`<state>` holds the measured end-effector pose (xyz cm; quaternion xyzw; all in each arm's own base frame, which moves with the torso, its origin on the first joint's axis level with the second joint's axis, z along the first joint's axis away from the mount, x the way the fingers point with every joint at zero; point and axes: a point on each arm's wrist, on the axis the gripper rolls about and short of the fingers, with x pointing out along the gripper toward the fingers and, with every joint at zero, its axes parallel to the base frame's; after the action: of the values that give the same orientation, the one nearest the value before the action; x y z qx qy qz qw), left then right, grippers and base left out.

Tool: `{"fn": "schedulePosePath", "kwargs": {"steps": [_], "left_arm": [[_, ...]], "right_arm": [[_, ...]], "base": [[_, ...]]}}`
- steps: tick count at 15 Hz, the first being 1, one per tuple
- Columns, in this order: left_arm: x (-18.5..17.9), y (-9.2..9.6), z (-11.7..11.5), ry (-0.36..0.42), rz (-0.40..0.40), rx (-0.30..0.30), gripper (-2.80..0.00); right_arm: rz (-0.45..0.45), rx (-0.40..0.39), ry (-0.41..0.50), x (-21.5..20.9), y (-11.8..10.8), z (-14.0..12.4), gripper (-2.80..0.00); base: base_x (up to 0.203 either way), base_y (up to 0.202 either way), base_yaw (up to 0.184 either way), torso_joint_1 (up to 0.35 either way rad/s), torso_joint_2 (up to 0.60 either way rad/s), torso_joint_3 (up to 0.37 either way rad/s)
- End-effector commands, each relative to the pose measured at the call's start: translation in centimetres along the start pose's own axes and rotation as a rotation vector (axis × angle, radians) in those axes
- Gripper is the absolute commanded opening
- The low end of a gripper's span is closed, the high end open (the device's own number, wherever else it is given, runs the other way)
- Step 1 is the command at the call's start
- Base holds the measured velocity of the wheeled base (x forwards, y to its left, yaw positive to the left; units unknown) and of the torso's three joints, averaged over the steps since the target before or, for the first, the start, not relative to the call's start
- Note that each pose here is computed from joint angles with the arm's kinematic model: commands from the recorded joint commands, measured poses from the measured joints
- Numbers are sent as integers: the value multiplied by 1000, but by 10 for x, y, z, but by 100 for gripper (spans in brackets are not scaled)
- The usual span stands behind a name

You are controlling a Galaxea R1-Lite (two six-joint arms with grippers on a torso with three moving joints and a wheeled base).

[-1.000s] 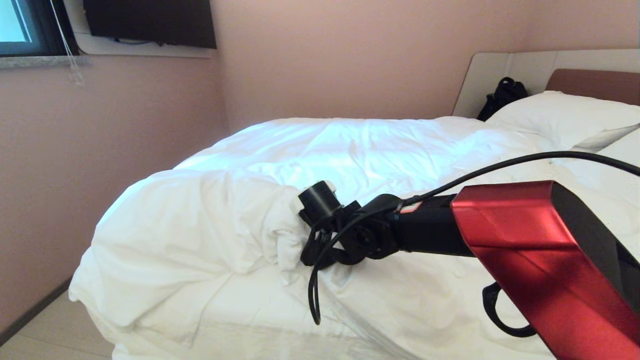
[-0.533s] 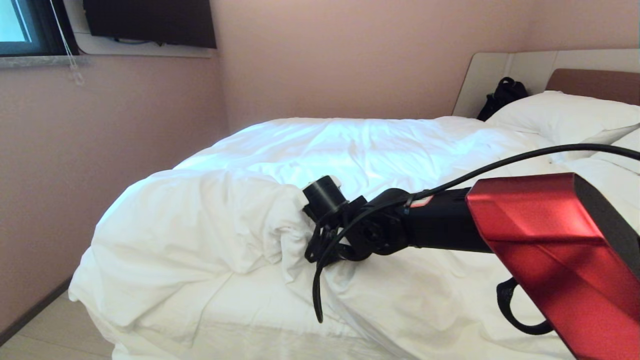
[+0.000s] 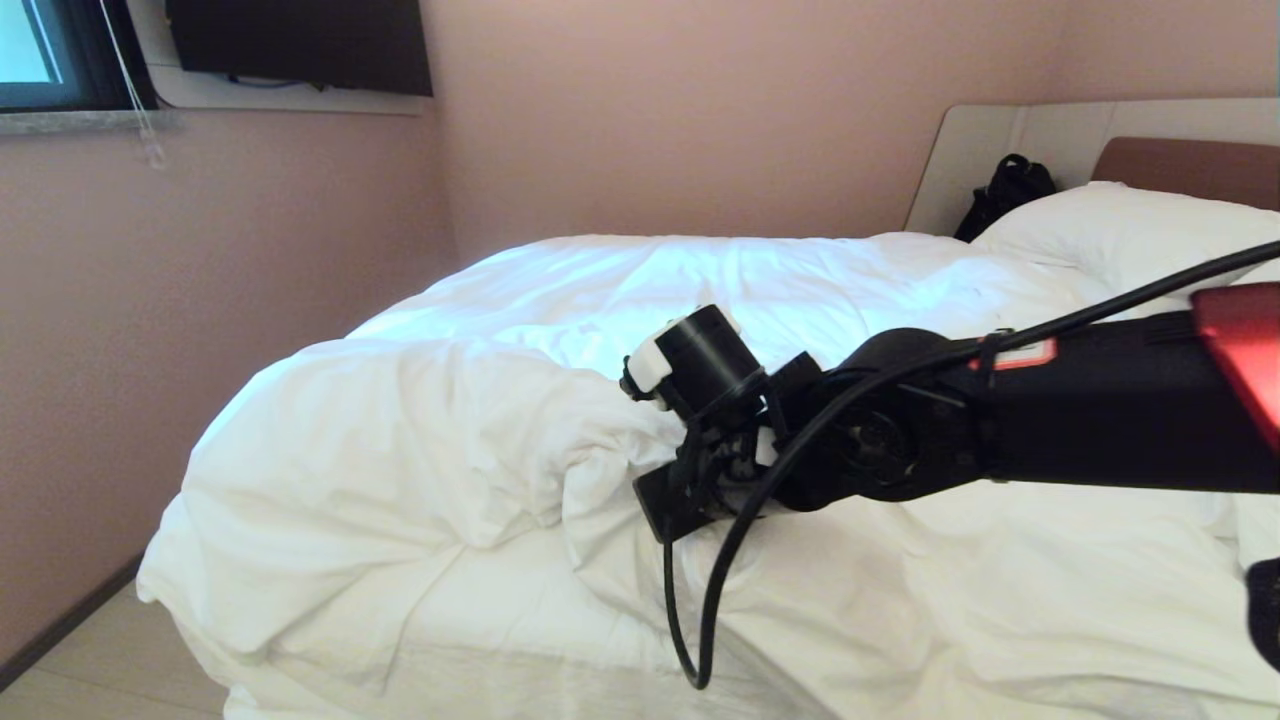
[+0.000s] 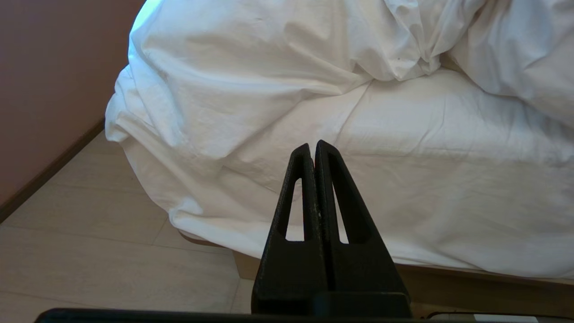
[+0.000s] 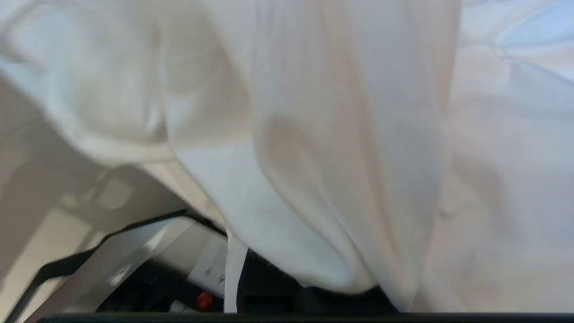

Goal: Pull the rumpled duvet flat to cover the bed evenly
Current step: Flatten the corners of the folded blanket

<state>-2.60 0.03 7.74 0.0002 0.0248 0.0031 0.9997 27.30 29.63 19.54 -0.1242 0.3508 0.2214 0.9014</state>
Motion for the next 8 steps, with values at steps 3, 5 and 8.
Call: {"fn": "schedulePosePath", "kwargs": {"steps": [3, 5, 8], "left_arm": [[0, 0, 0, 0, 1, 0, -280], [0, 0, 0, 1, 0, 0, -280], [0, 0, 0, 1, 0, 0, -280]], "right_arm": [[196, 47, -86, -87, -21, 0, -280], [246, 48, -105, -113, -27, -5, -280], [332, 32, -112, -157, -27, -14, -280]], "base": [[0, 0, 0, 0, 0, 0], [0, 0, 0, 0, 0, 0], [0, 0, 0, 0, 0, 0]]}}
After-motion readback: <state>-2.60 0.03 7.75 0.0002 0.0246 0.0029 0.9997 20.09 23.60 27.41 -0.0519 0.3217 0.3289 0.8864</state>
